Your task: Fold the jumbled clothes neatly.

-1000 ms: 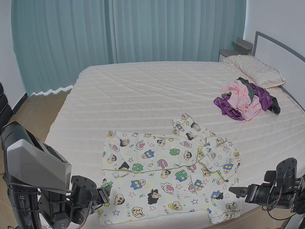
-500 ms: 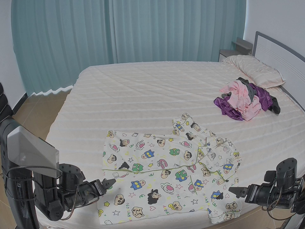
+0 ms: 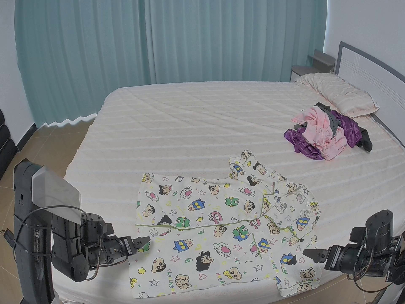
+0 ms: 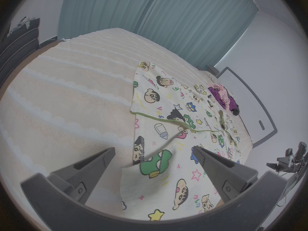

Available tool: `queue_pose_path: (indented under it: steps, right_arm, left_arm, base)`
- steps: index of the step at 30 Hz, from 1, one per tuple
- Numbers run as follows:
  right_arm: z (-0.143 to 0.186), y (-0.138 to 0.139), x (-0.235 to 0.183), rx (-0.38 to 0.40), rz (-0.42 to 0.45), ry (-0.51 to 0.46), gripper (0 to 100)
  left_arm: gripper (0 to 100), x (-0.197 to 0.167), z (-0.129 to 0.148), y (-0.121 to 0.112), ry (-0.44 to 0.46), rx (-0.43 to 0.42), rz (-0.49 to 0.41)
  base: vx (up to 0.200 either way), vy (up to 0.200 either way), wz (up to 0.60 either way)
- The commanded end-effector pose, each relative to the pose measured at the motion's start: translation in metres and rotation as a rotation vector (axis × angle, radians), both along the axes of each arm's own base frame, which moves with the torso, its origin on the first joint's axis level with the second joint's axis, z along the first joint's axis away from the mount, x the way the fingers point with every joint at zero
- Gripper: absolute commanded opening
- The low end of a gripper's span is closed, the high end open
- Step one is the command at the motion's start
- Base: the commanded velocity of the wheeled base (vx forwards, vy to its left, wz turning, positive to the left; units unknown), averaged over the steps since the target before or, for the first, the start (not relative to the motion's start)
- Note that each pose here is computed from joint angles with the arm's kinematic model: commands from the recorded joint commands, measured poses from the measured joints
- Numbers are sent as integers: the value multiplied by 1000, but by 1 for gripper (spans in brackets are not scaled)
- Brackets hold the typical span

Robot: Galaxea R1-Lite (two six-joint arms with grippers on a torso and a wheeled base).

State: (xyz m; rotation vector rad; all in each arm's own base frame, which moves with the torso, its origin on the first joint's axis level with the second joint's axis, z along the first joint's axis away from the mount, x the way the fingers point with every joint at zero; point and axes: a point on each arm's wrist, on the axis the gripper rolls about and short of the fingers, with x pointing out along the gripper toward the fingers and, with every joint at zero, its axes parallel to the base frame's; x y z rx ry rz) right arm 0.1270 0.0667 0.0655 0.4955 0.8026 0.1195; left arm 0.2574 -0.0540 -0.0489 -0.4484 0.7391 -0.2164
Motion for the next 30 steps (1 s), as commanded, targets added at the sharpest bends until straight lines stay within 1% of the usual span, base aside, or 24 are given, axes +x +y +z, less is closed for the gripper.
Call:
queue_pose_path:
  steps: [1, 13, 14, 21, 29, 30]
  right_arm:
    - [-4, -2, -3, -10, 0, 20, 100]
    - [-4, -2, -3, -11, -1, 20, 100]
    - [-4, -2, -3, -11, -1, 20, 100]
    - [-4, -2, -3, -11, -1, 20, 100]
    - [-4, -2, -3, -10, 0, 20, 100]
    - [-4, -2, -3, -10, 0, 19, 100]
  left_arm:
    - [100, 1, -9, 1, 21, 13, 11]
    - [100, -12, -10, -4, 65, 22, -19]
    - [0, -12, -10, -4, 65, 22, -19]
    - [0, -12, -9, -4, 59, 26, -11]
    - [0, -19, -7, -13, 48, 81, 2]
    - [0, -22, -7, -19, 46, 98, -7]
  base:
    - [0, 0, 0]
    - [0, 0, 0]
    - [0, 0, 0]
    - [0, 0, 0]
    - [0, 0, 0]
    - [0, 0, 0]
